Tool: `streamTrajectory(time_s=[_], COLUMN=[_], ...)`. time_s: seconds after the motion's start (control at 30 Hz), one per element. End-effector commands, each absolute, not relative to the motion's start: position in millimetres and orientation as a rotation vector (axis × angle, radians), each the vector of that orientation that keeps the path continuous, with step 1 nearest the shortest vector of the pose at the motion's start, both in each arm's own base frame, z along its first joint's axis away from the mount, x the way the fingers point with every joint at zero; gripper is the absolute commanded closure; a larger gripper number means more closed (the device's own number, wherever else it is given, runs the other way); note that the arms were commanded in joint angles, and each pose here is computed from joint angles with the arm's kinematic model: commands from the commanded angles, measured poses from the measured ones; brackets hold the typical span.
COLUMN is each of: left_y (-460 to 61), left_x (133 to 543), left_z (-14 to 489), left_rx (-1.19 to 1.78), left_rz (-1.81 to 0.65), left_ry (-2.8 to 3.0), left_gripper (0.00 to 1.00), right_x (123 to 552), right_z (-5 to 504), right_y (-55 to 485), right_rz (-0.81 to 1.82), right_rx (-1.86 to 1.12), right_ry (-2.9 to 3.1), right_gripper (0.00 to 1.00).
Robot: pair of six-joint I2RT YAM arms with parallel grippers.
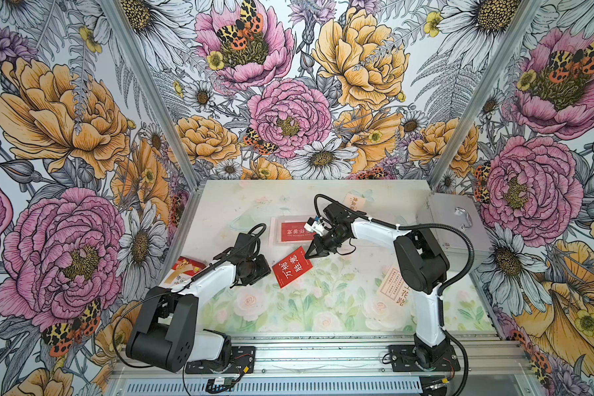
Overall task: Place the photos into the photo albums
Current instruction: Pick up the photo at the center of the board.
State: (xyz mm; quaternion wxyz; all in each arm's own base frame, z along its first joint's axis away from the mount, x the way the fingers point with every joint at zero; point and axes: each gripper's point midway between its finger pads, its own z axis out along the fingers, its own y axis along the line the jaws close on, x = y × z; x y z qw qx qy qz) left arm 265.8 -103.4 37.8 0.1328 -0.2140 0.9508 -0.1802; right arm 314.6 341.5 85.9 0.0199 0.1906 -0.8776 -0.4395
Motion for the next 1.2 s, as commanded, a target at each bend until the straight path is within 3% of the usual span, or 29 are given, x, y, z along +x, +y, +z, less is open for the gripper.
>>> streamTrajectory(time_s=[0.0, 0.43, 1.17], left_y=[-103.2, -71.9, -89.9], left_x=[286.3, 336.3, 388.3], left_z=[66.4, 141.6, 224.5], left_rx=[-0.529, -0.463, -0.312], left_rz=[-0.607, -0.789, -1.065], left_ry=[2.653, 2.384, 2.093], left_gripper=[0.58, 0.57, 0.57], right_x=[322.2, 334.8, 355.0], right_z=[109.7, 154.3, 236.2], right_y=[340.8, 338.4, 310.1], right_rz=[-1.431, -1.565, -1.775], right_rx=[0.635, 0.658, 0.685], right_ry=[-2.758, -2.769, -2.836], right_gripper=[0.98, 0.98, 0.99])
